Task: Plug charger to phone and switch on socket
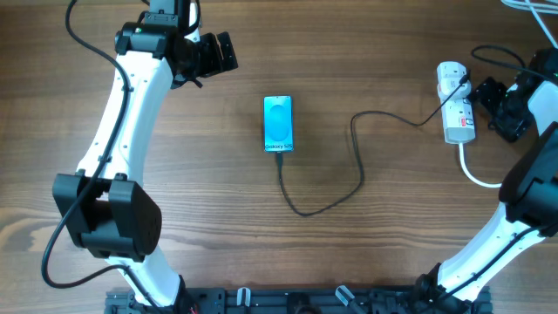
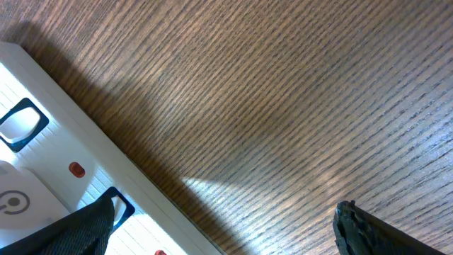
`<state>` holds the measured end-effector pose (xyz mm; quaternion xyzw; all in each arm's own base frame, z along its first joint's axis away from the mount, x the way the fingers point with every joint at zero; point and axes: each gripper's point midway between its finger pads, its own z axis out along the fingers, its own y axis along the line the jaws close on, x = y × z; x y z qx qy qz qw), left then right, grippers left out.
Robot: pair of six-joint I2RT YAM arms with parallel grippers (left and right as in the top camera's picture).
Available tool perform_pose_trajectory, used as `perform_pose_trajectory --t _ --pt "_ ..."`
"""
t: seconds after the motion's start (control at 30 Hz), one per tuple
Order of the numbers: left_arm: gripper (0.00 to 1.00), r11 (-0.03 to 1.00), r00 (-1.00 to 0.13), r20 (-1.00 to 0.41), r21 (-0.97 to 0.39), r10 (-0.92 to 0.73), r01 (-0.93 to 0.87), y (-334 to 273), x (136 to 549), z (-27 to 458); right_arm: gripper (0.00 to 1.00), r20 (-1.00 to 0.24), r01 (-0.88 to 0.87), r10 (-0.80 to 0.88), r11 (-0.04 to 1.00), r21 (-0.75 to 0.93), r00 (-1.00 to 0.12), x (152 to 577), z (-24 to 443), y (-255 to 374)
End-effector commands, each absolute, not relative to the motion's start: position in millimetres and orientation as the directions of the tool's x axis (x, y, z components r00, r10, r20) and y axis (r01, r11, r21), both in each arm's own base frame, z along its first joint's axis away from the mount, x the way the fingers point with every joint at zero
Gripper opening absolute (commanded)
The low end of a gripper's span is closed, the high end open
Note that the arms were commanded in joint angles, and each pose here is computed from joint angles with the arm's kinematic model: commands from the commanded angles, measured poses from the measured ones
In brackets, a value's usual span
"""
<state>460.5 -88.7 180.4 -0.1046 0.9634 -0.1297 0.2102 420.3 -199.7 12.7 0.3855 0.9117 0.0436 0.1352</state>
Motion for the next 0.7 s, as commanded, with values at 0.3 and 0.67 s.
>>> perform_pose_trajectory --t 0.3,0.67 --pt "1.00 0.945 -0.892 -0.369 -0.283 -0.262 -0.161 -88.0 460.9 174.8 1.00 -0.146 0.598 0.633 0.770 0.223 -0.761 422.9 -1.3 -160.2" --pt "1.00 0.945 -0.892 -0.369 -0.283 -0.262 -0.161 -88.0 460.7 174.6 1.00 -0.169 0.763 0.774 0.631 0.139 -0.610 389.5 62.0 -176.7"
